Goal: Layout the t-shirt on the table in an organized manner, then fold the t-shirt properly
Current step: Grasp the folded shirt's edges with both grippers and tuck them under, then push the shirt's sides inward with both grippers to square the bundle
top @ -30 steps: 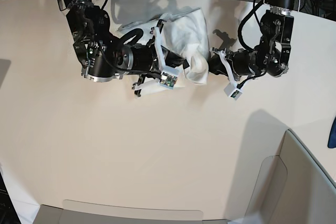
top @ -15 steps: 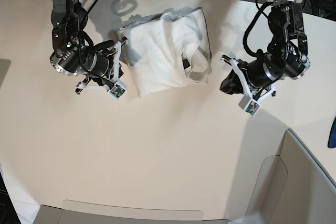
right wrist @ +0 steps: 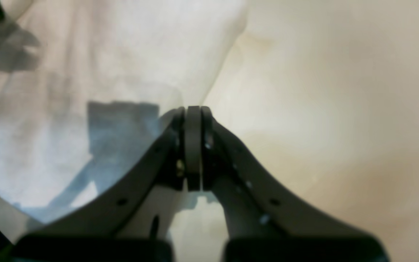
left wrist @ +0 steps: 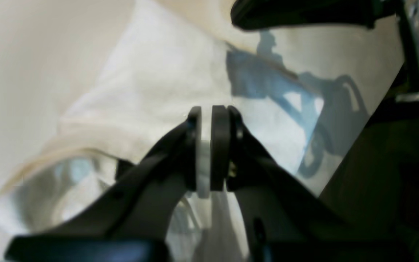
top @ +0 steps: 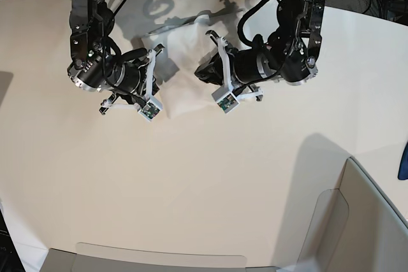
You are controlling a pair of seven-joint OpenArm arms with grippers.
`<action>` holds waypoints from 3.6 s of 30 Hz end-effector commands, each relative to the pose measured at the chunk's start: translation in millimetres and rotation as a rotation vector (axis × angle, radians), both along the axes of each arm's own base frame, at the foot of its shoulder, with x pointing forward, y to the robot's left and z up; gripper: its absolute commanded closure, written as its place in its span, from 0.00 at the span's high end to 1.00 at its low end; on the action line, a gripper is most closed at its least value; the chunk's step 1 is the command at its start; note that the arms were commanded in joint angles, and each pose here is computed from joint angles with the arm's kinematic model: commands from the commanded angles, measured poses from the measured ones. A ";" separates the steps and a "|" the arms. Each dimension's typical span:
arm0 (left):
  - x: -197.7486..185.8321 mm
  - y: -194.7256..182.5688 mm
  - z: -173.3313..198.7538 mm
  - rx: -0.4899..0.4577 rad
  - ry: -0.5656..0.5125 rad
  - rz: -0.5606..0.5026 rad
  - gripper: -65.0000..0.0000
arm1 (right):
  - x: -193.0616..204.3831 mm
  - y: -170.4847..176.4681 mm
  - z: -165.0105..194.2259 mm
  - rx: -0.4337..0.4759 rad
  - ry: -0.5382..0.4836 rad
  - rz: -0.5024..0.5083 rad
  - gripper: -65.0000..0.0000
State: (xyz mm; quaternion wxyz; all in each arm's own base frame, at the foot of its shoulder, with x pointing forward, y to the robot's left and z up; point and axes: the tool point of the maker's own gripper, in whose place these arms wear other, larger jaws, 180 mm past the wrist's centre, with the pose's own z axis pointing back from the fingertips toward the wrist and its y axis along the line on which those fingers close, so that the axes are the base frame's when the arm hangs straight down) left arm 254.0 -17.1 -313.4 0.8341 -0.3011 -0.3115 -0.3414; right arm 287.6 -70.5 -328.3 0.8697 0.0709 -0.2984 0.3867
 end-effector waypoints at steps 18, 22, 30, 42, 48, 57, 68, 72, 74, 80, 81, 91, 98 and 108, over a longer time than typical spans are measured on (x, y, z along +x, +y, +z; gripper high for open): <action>-33.4 81.4 -49.9 0.228 0.135 0.101 0.07 | 11.7 -8.1 14.1 0.008 -0.055 -0.025 0.00; -24.8 89.1 -35.4 0.243 0.100 0.183 0.07 | 26.6 -9.0 29.1 0.005 -0.105 -0.027 0.00; -15.5 124.5 -19.1 0.208 0.047 0.342 0.07 | 87.6 -25.9 83.6 -0.004 -0.264 -0.163 0.00; -61.8 84.8 -1.0 -0.019 -0.018 0.044 0.07 | 144.7 39.8 30.4 0.061 -0.105 -0.024 0.00; -93.9 42.9 -10.7 -0.062 0.053 -0.105 0.07 | 148.3 64.7 12.2 0.092 -0.080 0.044 0.00; -110.7 11.0 -28.3 -0.089 0.132 -0.224 0.07 | 146.4 66.4 8.2 0.091 -0.072 0.050 0.00; -99.6 26.7 -65.2 -0.049 0.234 -0.166 0.07 | 130.8 61.3 -13.1 0.081 -0.025 0.045 0.00; -101.8 32.3 -75.0 -0.037 0.267 -0.151 0.07 | 121.5 59.7 -23.8 0.077 0.000 0.043 0.00; -99.1 38.5 -84.2 -0.012 0.284 -0.136 0.07 | 118.3 52.4 -24.7 0.065 -0.008 0.038 0.00; -84.6 61.2 -117.3 0.155 0.300 -0.048 0.07 | 103.2 32.1 -25.4 0.024 -0.036 0.032 0.00; -82.0 64.5 -119.9 0.179 0.293 -0.035 0.07 | 99.6 25.0 -26.8 0.003 -0.032 0.028 0.00; -7.4 89.6 -114.4 0.289 0.179 0.025 0.07 | 49.8 -13.9 -26.6 -0.120 -0.051 0.030 0.00; 40.9 94.3 -108.7 0.268 0.146 0.084 0.07 | 6.7 -5.7 -28.2 -0.110 -0.048 0.059 0.00; 61.7 93.5 -103.6 0.261 0.137 0.102 0.07 | -4.7 -9.4 -19.0 -0.149 -0.052 0.057 0.00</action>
